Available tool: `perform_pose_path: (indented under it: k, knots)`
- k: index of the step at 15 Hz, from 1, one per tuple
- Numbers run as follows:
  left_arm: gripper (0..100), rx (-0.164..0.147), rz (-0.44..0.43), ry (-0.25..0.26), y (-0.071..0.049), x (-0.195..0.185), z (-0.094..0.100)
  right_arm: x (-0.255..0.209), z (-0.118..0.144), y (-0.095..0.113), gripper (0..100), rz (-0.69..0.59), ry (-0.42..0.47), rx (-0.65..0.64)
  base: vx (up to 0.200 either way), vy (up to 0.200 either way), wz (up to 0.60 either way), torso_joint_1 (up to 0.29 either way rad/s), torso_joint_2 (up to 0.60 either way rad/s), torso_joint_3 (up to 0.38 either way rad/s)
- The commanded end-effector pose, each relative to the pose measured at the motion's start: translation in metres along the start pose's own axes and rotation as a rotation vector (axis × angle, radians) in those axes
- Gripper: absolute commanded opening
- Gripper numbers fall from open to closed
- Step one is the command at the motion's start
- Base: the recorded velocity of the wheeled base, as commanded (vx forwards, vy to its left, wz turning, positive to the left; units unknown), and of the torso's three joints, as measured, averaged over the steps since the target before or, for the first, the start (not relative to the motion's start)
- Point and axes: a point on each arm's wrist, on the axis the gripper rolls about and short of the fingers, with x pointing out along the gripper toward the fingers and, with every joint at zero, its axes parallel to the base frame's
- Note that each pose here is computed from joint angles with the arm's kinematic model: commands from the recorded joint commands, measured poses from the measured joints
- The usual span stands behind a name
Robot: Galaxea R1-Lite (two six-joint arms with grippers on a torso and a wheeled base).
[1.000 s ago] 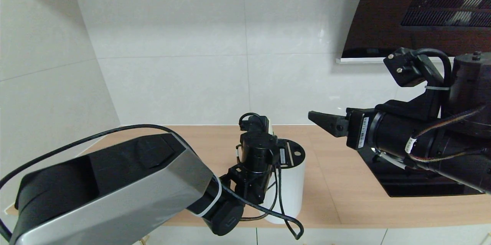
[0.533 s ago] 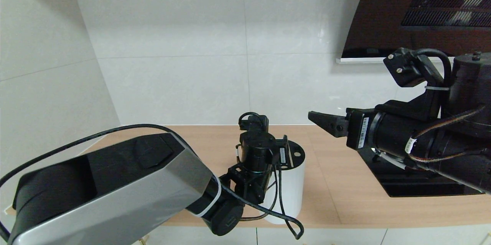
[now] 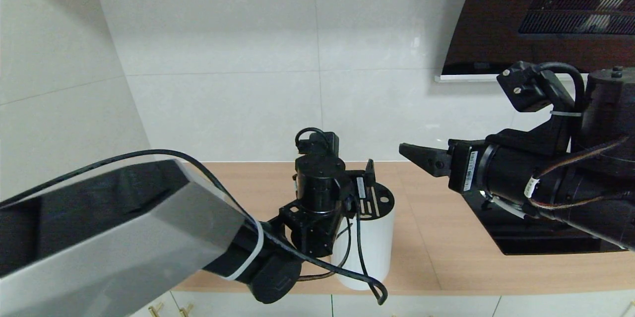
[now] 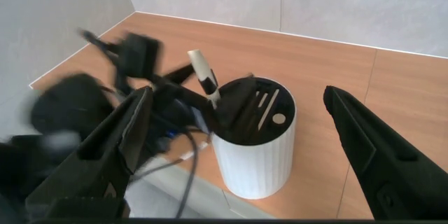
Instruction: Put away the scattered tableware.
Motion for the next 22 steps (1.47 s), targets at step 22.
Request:
perform_pose_path:
  k: [22]
  knots:
    - [100,0.016,0.221,-0.353,0.182,-0.419,0.092,-0.298,-0.099,-0.052,100,-0.62,-0.467,-0.152,0.0,0.0,0.0,0.0,0.0,0.0]
